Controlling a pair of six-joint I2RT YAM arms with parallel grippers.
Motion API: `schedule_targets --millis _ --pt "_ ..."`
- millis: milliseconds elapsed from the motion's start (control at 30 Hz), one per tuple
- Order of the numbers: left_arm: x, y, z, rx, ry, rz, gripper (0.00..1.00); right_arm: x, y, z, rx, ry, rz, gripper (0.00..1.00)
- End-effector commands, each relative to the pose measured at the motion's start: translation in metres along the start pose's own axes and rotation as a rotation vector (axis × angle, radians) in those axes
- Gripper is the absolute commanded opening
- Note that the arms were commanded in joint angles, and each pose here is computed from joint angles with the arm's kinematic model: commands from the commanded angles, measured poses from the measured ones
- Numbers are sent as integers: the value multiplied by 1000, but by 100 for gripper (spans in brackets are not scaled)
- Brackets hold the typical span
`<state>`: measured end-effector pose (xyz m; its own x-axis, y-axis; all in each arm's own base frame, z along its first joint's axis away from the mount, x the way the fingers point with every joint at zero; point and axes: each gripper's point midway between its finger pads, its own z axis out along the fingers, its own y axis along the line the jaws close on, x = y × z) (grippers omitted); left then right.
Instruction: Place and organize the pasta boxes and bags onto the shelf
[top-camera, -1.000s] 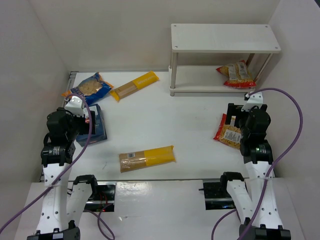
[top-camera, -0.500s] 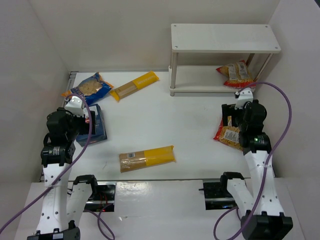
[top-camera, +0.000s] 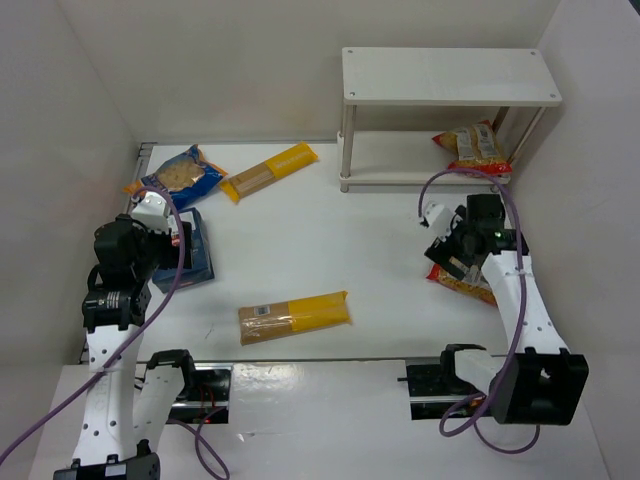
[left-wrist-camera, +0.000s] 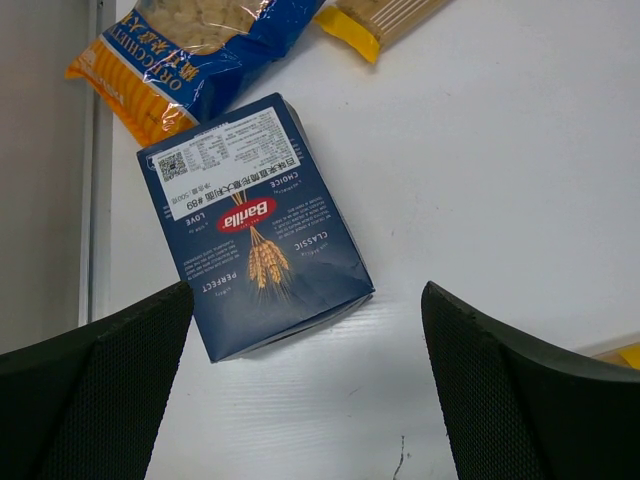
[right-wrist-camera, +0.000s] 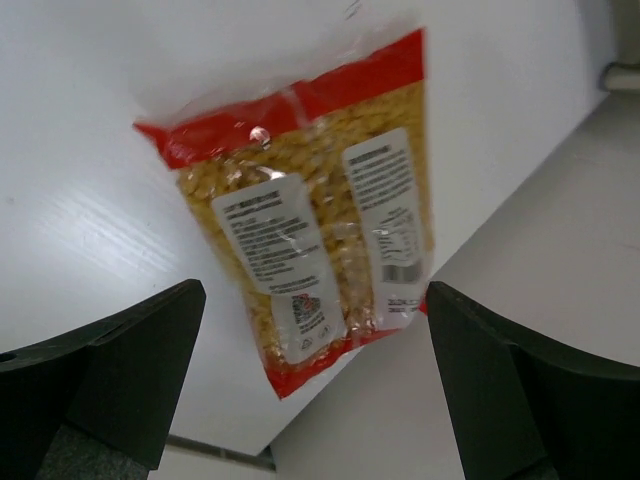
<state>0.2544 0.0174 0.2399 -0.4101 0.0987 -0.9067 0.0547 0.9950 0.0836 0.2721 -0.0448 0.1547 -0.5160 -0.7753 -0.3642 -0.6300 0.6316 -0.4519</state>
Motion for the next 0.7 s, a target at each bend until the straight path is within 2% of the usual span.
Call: schedule_targets --millis 0,100,167,433,667 --pt "-8 0 0 10 -34 23 100 35 30 22 -138 150 -185 100" --pt "-8 0 0 10 -34 23 100 52 44 41 -207 216 -212 100" --pt "-8 0 0 10 -34 23 100 57 43 52 -193 239 -216 100" --pt "-10 0 -2 8 -45 25 100 63 44 86 -184 258 -229 100" --pt "-10 0 -2 8 -45 34 100 72 16 103 -39 273 -168 100"
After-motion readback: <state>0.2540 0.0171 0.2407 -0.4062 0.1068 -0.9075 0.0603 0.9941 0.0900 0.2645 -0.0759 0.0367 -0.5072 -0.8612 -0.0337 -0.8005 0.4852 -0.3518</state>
